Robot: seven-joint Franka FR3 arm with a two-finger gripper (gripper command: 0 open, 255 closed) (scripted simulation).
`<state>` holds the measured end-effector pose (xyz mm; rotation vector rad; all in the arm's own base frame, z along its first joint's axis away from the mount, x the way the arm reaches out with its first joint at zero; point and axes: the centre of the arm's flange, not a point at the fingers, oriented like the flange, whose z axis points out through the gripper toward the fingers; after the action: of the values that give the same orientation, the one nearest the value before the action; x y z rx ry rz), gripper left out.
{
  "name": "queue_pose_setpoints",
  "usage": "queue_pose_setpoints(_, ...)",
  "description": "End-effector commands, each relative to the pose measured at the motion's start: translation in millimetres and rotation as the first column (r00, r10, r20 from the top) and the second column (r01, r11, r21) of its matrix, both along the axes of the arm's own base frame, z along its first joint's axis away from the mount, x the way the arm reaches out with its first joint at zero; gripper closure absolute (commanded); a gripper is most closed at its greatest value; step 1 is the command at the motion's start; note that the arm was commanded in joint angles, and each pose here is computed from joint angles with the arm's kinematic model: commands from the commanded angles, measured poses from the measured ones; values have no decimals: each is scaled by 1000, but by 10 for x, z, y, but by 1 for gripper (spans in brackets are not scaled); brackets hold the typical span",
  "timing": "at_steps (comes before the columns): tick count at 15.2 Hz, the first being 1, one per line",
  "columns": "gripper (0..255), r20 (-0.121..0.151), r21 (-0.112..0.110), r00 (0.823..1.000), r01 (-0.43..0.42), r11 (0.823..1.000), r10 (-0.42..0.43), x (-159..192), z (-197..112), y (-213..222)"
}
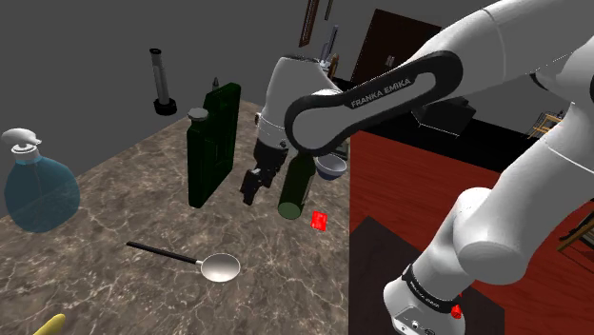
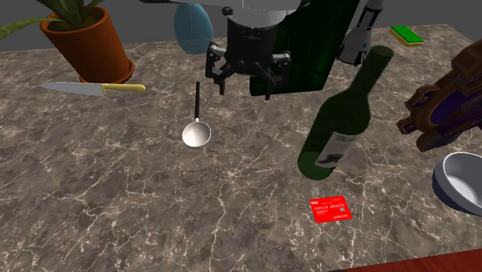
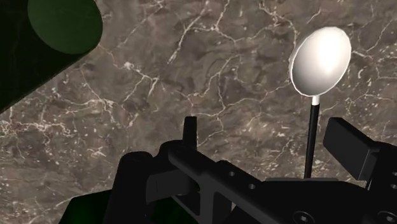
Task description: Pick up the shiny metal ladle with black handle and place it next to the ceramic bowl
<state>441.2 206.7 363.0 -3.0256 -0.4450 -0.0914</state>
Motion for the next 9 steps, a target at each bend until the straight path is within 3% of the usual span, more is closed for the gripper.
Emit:
queue_pose_setpoints(1,0,4,6,1000,-24,1000,24,77,-162,205)
queue_pose_setpoints(9,0,18,21,993,-120,993,119,358,-794,972)
